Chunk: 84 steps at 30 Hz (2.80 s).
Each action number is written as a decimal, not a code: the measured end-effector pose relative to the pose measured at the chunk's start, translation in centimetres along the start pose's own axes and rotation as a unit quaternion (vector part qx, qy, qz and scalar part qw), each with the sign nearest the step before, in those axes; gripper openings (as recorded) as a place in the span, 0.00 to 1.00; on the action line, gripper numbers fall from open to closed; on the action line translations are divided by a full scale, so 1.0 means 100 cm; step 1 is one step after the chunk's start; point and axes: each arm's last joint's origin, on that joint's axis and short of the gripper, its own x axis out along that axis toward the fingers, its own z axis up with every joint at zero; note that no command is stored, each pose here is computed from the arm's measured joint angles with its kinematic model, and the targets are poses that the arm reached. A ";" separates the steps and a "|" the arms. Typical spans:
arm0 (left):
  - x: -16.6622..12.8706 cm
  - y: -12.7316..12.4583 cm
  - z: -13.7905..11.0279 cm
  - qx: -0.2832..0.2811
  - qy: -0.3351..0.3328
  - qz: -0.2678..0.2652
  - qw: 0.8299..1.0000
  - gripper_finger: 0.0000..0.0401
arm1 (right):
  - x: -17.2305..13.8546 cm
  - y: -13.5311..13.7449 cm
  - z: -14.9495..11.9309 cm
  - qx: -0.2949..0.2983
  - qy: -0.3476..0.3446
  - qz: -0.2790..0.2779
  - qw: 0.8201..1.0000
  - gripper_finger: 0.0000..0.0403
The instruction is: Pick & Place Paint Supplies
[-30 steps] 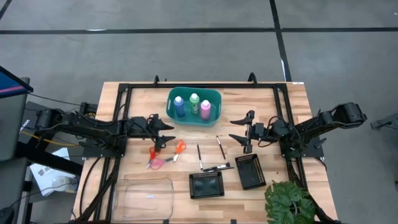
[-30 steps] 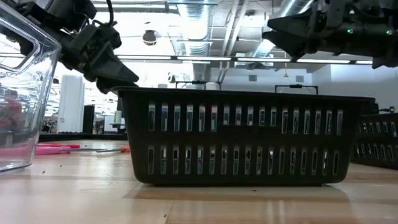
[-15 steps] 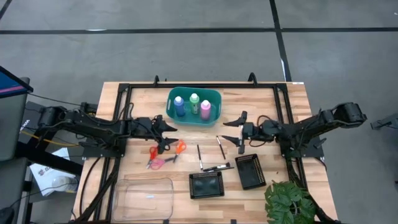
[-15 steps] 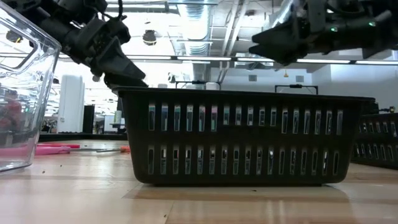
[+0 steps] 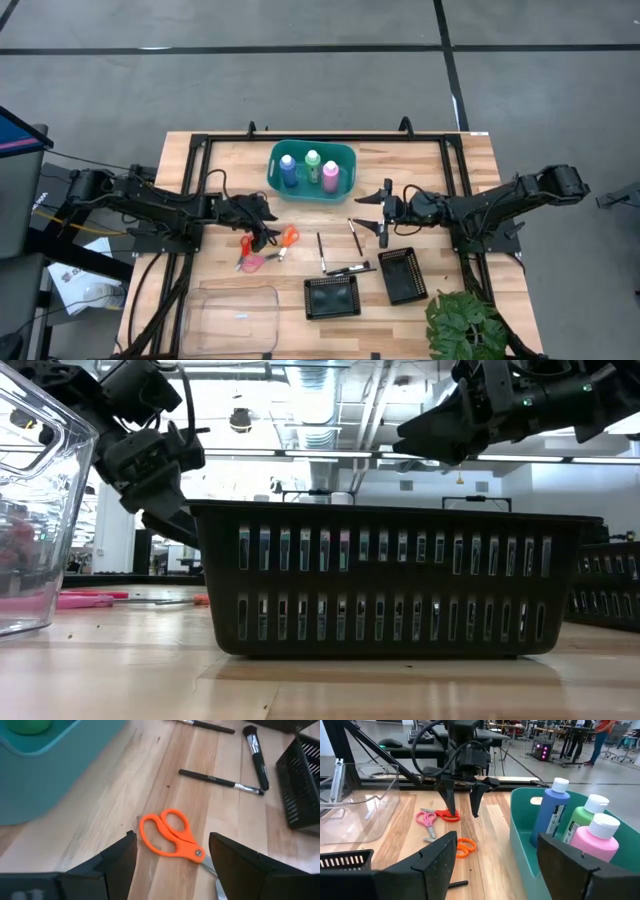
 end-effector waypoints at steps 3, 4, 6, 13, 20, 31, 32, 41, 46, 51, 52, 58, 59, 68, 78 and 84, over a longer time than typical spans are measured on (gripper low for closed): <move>0.002 0.000 0.000 -0.018 -0.001 0.004 1.000 0.58 | 0.000 0.000 0.000 -0.003 0.001 0.000 1.000 0.63; 0.003 0.000 0.000 -0.025 -0.001 0.008 1.000 0.57 | 0.000 0.000 0.000 -0.003 0.001 0.000 1.000 0.63; 0.007 0.000 0.000 -0.038 0.005 0.016 0.999 0.55 | 0.000 0.000 0.000 -0.004 0.001 0.000 1.000 0.63; 0.036 -0.006 0.008 -0.032 0.053 0.034 0.997 0.48 | 0.000 0.000 0.000 -0.006 0.002 0.000 1.000 0.63; 0.057 -0.009 0.014 -0.008 0.130 0.077 0.989 0.45 | -0.001 0.003 0.000 -0.007 0.001 0.006 1.000 0.63; 0.073 -0.008 0.011 0.025 0.177 0.117 0.977 0.40 | -0.001 0.004 0.000 -0.015 0.001 0.009 1.000 0.63; 0.073 -0.008 0.011 0.025 0.177 0.117 0.977 0.38 | -0.001 0.004 0.000 -0.015 0.001 0.010 1.000 0.63; 0.072 -0.010 0.011 0.031 0.192 0.077 0.978 0.03 | -0.001 0.004 0.000 -0.015 0.001 0.009 1.000 0.63; 0.073 -0.012 0.011 0.049 0.187 0.071 0.979 0.01 | -0.001 0.004 0.000 -0.015 0.001 0.010 1.000 0.63; 0.071 -0.018 0.013 0.067 0.166 0.063 0.982 0.01 | -0.001 0.004 0.000 -0.016 0.001 0.010 1.000 0.63; 0.069 -0.019 0.014 0.068 0.163 0.061 0.982 0.00 | -0.001 0.004 0.000 -0.016 0.001 0.009 1.000 0.63; 0.047 -0.028 0.030 0.074 0.113 0.053 0.989 0.00 | -0.001 0.004 -0.002 -0.017 0.008 0.010 1.000 0.63; 0.043 -0.029 0.033 0.077 0.104 0.052 0.990 0.00 | -0.001 0.004 -0.002 -0.017 0.008 0.009 1.000 0.63; 0.008 -0.034 0.047 0.088 0.057 0.048 0.993 0.00 | -0.001 0.004 -0.002 -0.017 0.009 0.009 1.000 0.63; -0.031 -0.036 0.059 0.100 0.004 0.025 0.995 0.00 | -0.001 0.004 -0.002 -0.017 0.009 0.009 1.000 0.63; -0.035 -0.042 0.066 0.107 -0.037 -0.005 0.993 0.00 | -0.001 0.004 -0.001 -0.017 0.007 0.009 1.000 0.63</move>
